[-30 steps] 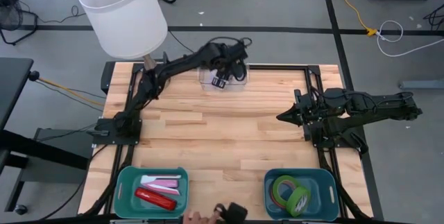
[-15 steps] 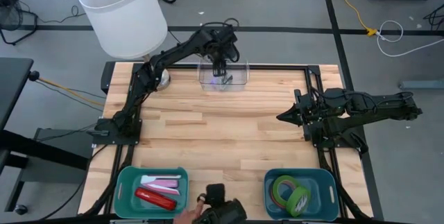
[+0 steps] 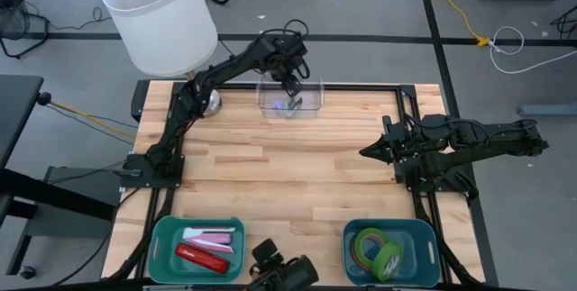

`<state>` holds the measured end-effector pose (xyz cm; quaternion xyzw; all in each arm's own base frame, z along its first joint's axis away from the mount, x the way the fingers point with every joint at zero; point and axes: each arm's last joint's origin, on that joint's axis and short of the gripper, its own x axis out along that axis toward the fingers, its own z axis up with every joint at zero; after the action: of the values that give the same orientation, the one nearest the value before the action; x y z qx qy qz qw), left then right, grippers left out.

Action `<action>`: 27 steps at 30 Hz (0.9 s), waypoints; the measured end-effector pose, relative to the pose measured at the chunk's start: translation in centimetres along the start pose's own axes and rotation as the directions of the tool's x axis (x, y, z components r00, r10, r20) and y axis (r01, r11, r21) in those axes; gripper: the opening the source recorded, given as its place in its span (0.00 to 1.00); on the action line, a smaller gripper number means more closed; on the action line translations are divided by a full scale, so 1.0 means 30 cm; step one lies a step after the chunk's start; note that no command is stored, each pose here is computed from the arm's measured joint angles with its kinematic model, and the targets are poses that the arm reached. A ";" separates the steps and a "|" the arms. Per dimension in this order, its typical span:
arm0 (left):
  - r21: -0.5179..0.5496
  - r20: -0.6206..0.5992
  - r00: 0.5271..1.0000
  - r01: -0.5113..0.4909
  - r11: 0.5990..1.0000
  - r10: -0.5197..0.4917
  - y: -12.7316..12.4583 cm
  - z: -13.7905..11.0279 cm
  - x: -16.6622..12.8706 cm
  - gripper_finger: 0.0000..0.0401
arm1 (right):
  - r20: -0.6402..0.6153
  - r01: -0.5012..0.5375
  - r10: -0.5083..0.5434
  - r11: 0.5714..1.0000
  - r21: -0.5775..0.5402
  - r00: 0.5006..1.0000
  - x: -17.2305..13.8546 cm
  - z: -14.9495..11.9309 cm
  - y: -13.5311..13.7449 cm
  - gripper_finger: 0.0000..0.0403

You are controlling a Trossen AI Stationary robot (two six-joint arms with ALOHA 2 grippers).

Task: Pick and place Stapler, Stapler remover, tape
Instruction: Put the light blue staple remover into the transparent bin

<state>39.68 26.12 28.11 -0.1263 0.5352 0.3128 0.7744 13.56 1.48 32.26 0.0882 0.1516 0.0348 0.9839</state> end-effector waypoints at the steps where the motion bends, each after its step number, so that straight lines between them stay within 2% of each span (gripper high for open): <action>1: -0.020 -0.004 1.000 -0.001 1.000 0.001 0.002 -0.001 0.000 0.41 | 0.000 0.001 -0.001 1.000 0.000 1.000 0.000 0.000 0.000 0.00; 4: -0.055 -0.012 1.000 -0.002 0.998 0.001 0.005 -0.002 0.010 0.41 | 0.001 0.003 -0.003 1.000 0.000 1.000 0.000 0.000 0.000 0.00; 17: -0.047 -0.125 0.992 0.004 0.999 -0.009 0.005 -0.030 0.101 0.41 | 0.002 0.001 -0.001 1.000 0.001 1.000 0.000 0.001 0.000 0.00; 27: -0.089 -0.126 0.992 -0.010 0.996 -0.002 0.003 -0.029 0.110 0.44 | 0.001 -0.001 0.001 1.000 0.003 1.000 0.000 0.000 0.000 0.00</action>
<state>39.73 26.88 24.79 -0.1793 0.5689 0.3294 0.7320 13.58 1.48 32.27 0.0899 0.1514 0.0350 0.9838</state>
